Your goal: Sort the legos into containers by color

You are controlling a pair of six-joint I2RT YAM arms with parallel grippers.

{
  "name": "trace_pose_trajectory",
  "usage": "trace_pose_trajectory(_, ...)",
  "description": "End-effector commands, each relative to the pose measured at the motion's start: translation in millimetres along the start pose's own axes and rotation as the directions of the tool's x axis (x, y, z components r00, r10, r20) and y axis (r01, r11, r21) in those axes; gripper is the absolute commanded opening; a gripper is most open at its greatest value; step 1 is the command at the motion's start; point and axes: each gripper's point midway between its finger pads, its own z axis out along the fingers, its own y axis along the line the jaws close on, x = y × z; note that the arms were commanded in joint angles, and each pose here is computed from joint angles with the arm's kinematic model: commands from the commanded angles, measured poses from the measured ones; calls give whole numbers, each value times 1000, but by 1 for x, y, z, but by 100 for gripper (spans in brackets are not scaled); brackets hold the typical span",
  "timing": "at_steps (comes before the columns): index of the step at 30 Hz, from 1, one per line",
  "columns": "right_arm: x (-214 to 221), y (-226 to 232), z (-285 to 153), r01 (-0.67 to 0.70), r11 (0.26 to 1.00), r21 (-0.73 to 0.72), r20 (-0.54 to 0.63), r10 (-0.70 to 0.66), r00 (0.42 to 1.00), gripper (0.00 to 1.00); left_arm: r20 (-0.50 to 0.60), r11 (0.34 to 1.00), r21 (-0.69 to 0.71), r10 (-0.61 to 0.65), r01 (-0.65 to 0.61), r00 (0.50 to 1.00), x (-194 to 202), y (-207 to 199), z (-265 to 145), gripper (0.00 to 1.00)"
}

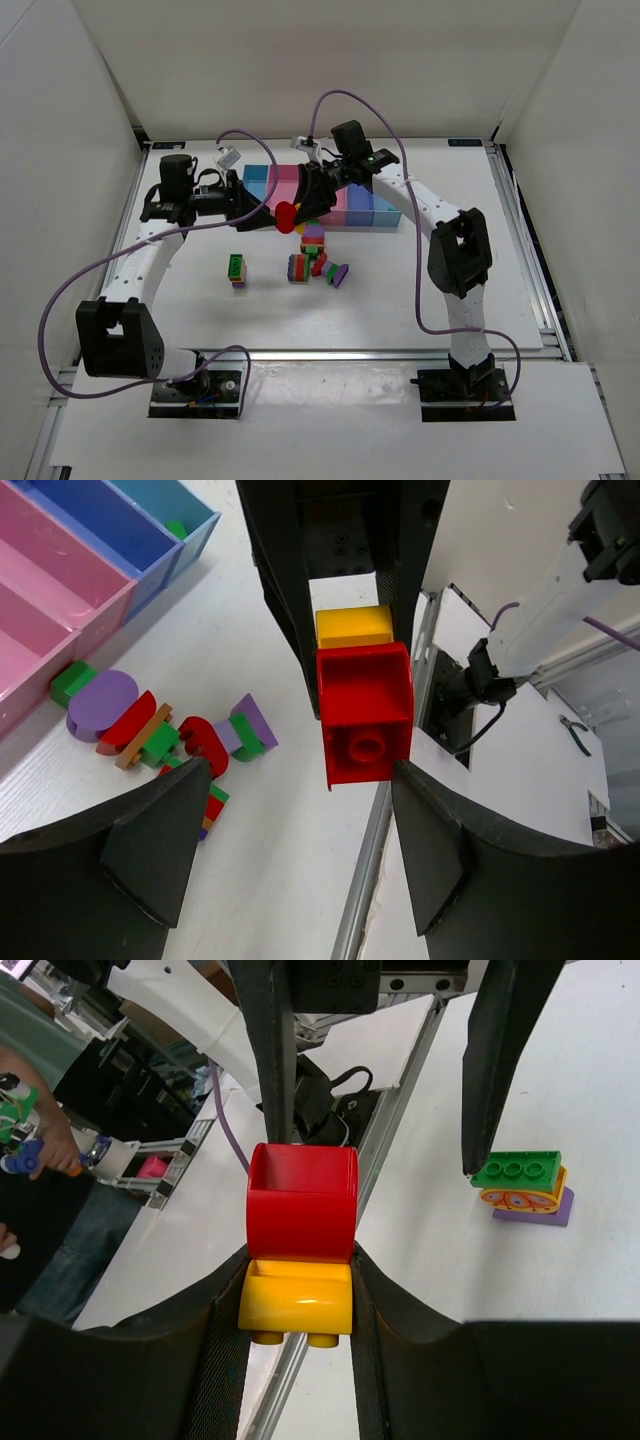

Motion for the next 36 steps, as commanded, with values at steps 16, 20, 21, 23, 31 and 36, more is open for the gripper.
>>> trace_pose_trajectory(16,-9,28,13,61,983,-176,-5,-63,998,0,22,991,133,20,-23,1000,-12,-26,3,79)
trace_pose_trajectory(20,-6,31,10,54,984,-170,2,-54,999,0,21,991,136,17,-20,1000,-8,-29,1,80)
trace_pose_trajectory(21,-7,32,9,59,985,-165,4,-59,998,0,20,991,136,16,-18,1000,-8,-29,1,80)
trace_pose_trajectory(23,-7,31,8,57,985,-161,5,-57,998,0,20,990,140,16,-18,1000,-6,-30,1,80)
trace_pose_trajectory(31,-14,23,10,77,986,-147,0,-78,997,0,20,988,154,11,-14,1000,-12,-31,2,57)
trace_pose_trajectory(36,-10,10,12,62,991,-122,-6,-63,998,0,19,988,154,4,-6,1000,-13,-30,4,41)
